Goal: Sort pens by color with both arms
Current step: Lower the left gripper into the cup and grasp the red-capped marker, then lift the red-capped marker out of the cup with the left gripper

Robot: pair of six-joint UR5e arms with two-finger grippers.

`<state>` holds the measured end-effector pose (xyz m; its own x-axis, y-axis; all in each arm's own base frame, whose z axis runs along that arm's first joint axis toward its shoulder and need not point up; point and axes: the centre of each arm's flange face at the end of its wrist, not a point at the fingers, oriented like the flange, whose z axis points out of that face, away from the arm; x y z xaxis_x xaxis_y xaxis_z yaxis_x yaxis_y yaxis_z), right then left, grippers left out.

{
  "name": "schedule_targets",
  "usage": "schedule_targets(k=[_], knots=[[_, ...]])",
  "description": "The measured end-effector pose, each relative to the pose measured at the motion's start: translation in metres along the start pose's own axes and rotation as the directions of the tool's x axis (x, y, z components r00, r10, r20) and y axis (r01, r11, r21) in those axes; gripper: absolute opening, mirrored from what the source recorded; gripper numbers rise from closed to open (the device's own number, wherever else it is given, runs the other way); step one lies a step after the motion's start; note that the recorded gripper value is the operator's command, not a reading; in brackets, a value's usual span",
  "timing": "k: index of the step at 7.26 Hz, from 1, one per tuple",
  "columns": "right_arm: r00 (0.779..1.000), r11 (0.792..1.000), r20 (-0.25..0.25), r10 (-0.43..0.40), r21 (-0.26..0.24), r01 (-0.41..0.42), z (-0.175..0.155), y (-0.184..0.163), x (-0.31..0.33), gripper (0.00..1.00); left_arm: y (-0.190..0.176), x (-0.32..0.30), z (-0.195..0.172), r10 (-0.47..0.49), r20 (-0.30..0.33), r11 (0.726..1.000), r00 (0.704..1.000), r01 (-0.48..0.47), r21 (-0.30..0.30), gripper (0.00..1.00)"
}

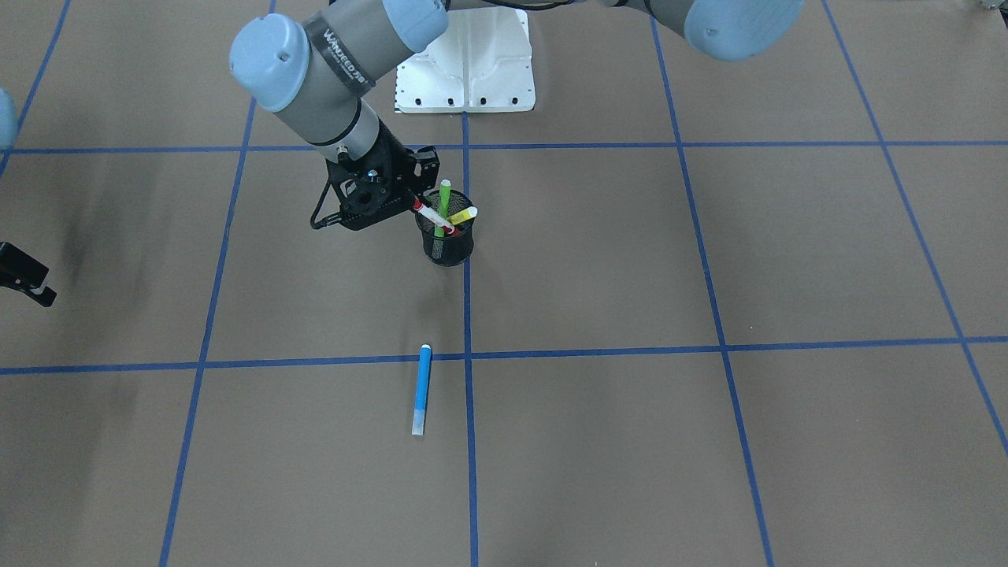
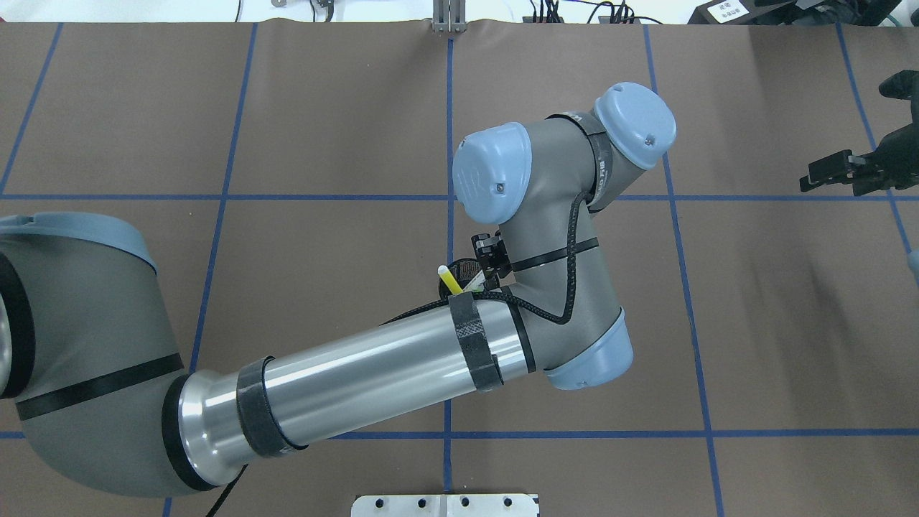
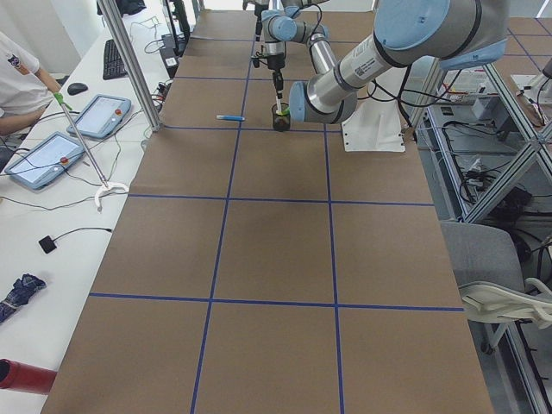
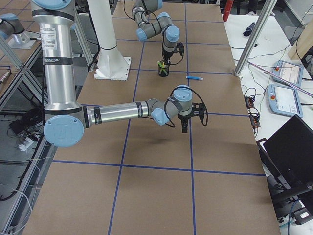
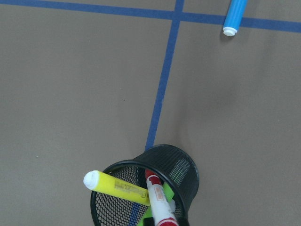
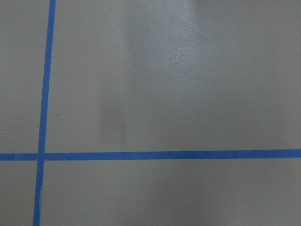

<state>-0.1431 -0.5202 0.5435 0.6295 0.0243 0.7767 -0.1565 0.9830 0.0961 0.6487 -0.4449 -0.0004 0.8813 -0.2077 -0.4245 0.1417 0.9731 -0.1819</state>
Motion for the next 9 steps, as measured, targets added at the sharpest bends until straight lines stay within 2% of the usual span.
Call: schedule_targets(k=[1,3,6,7,9], knots=[[1.0,1.0,0.0,0.001,0.0,-0.001,0.0,0.0,0.0,0.98,0.004,-0.01,-0.016,-0.002,-0.007,1.0,1.0,0.002,0.004,0.0],[1.0,1.0,0.002,0.0,0.002,0.0,-0.001,0.0,-0.001,0.98,0.0,-0.04,-0.052,-0.004,-0.075,0.999,0.997,0.007,0.04,0.0],[1.0,1.0,0.002,0.0,0.007,0.0,-0.001,-0.002,-0.004,0.98,-0.006,-0.114,-0.074,0.044,-0.229,0.98,0.972,0.003,0.2,0.0],[1.0,1.0,0.0,0.001,0.013,-0.001,-0.002,-0.004,-0.006,0.98,-0.016,-0.132,-0.068,0.073,-0.308,0.961,0.949,0.016,0.277,0.0],[1.0,1.0,-0.005,-0.001,0.024,0.001,-0.002,-0.007,-0.009,0.98,-0.046,-0.149,-0.03,0.154,-0.482,0.898,0.863,0.08,0.432,0.0]])
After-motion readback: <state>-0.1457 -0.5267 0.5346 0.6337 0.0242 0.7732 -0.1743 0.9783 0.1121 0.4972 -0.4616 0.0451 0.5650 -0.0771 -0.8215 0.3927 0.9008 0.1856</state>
